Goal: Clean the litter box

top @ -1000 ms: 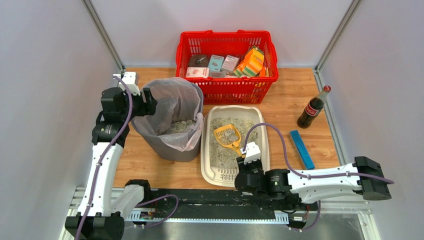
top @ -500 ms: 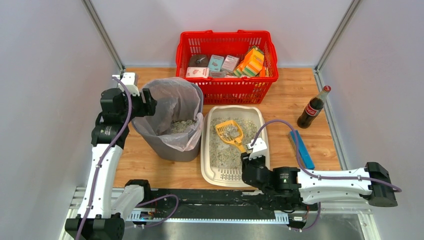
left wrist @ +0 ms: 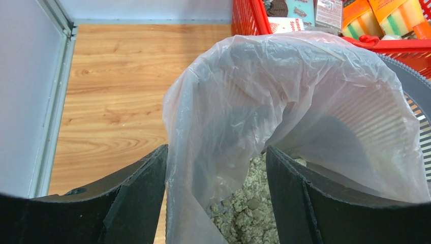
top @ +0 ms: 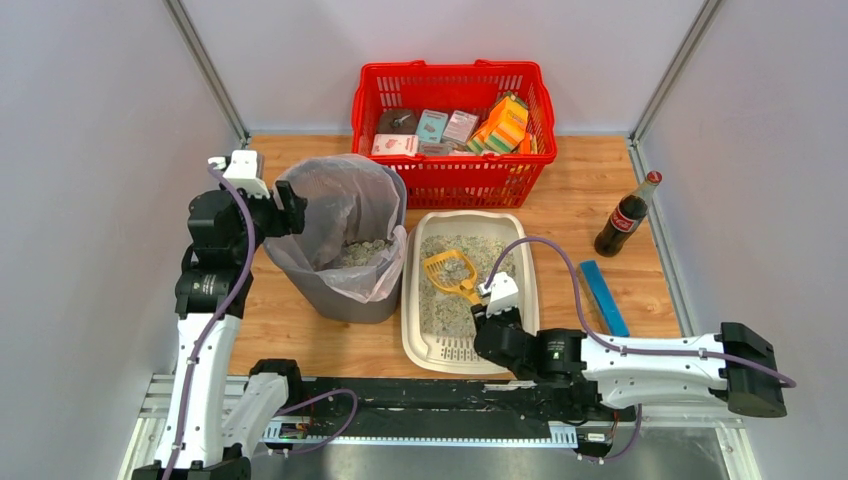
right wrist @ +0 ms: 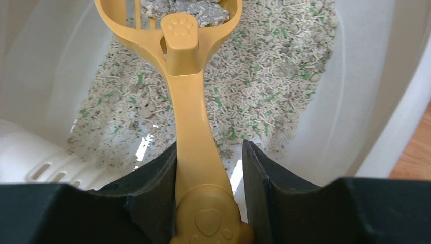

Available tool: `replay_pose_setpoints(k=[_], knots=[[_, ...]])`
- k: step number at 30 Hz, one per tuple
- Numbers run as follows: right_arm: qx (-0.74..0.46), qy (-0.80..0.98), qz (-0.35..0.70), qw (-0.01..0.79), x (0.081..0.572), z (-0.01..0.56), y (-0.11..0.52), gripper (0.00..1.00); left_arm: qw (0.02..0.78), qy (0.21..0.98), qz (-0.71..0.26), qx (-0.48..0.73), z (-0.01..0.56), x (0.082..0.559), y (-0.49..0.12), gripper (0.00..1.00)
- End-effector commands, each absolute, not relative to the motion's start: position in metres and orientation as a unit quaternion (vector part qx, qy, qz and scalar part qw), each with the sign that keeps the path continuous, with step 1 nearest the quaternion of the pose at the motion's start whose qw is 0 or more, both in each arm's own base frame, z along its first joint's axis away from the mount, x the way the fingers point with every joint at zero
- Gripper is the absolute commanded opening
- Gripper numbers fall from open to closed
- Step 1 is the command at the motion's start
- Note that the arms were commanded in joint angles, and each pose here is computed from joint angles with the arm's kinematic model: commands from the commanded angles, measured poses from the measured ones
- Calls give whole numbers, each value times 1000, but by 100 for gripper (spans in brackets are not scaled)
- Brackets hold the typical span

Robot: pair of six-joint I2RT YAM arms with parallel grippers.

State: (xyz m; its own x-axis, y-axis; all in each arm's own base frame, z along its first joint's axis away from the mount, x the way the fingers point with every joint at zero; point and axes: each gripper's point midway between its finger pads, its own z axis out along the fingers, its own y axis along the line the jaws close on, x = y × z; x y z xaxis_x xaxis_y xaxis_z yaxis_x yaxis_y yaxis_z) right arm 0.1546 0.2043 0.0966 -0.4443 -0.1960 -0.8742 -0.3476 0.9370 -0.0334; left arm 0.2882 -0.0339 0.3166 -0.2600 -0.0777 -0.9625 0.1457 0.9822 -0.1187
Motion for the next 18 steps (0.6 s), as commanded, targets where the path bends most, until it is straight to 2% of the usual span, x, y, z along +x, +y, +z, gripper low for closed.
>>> replay_pose_setpoints(k=[1,4,8,10,11,12,14,15,17,18], knots=[[-169,833,142,508,154,116,235,0,638,764,-92,23,341,289,-34,77],[-118,841,33,527,171,116,196,0,648,759,-59,5,347,285,-21,79],[-166,840,149,494,153,114,244,0,640,768,-28,-27,338,285,-6,84],[-167,853,62,491,158,102,222,0,644,763,-43,-16,339,285,-12,84],[-130,840,19,526,173,121,208,0,646,762,-57,-5,339,284,-18,84],[-125,843,-6,524,175,119,196,0,649,759,-60,-3,341,284,-19,84],[-140,849,51,506,167,117,205,0,649,759,-53,-9,342,285,-16,84],[-137,838,125,514,164,129,231,0,645,762,-50,-12,340,285,-15,84],[-143,831,131,521,164,130,228,0,645,763,-47,-16,340,285,-13,84],[-143,838,88,518,166,126,211,0,647,760,-47,-17,342,284,-13,84]])
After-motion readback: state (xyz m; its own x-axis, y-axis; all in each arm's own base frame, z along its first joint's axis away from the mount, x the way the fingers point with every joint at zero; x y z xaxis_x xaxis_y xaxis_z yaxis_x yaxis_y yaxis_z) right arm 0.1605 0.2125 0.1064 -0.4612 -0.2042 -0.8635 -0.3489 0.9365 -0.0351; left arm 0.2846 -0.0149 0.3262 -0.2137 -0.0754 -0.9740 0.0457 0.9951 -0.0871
